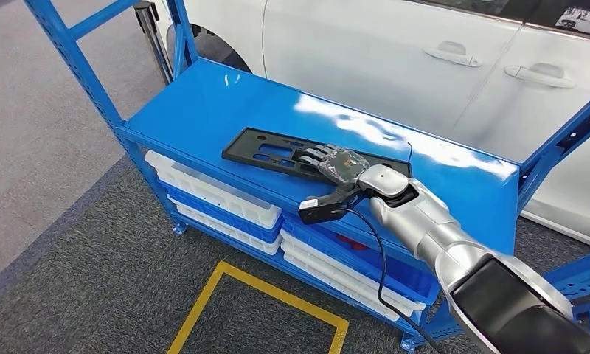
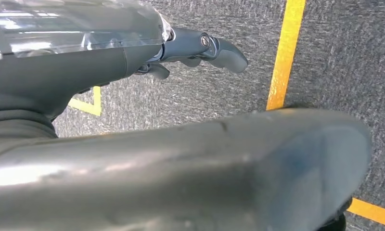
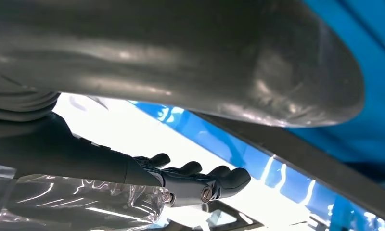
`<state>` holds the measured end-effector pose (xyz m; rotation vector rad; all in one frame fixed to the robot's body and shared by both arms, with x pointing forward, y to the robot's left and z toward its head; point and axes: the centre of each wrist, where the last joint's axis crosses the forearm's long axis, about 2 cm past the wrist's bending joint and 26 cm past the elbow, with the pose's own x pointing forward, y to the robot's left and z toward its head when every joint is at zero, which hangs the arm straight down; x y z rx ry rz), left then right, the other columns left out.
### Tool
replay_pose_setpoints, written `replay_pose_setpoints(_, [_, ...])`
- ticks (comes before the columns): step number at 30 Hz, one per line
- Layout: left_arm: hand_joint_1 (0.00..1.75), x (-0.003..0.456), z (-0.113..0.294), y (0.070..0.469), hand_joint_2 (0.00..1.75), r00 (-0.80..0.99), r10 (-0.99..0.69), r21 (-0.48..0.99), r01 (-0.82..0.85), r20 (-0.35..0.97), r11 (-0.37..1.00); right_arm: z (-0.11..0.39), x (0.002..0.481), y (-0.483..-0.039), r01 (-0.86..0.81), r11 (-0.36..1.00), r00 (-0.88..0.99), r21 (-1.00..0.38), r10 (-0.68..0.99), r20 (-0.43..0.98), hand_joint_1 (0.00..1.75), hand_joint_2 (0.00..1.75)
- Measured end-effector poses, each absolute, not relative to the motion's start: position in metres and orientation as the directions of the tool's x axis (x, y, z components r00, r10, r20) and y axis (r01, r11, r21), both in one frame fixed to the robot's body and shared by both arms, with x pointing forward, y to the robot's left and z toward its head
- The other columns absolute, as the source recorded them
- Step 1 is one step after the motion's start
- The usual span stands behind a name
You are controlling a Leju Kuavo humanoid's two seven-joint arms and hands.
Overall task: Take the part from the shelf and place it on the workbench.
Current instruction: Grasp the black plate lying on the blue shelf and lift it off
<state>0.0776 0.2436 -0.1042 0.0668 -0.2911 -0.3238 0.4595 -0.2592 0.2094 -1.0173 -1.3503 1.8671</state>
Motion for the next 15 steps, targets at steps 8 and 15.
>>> replay_pose_setpoints(8, [0.0,0.078,-0.104,0.244,0.0,0.907,-0.321,0.11,0.302,0.272,0.947,0.213,0.462,-0.261,-0.03,-0.314,-0.504,-0.949,0.824,-0.257,0.0,0.87])
replay_pose_setpoints(15, [0.0,0.077,-0.104,0.244,0.0,0.908,-0.32,0.11,0.301,0.271,0.947,0.2,0.461,-0.279,-0.08,-0.375,-0.444,-0.924,0.843,-0.304,0.0,1.75])
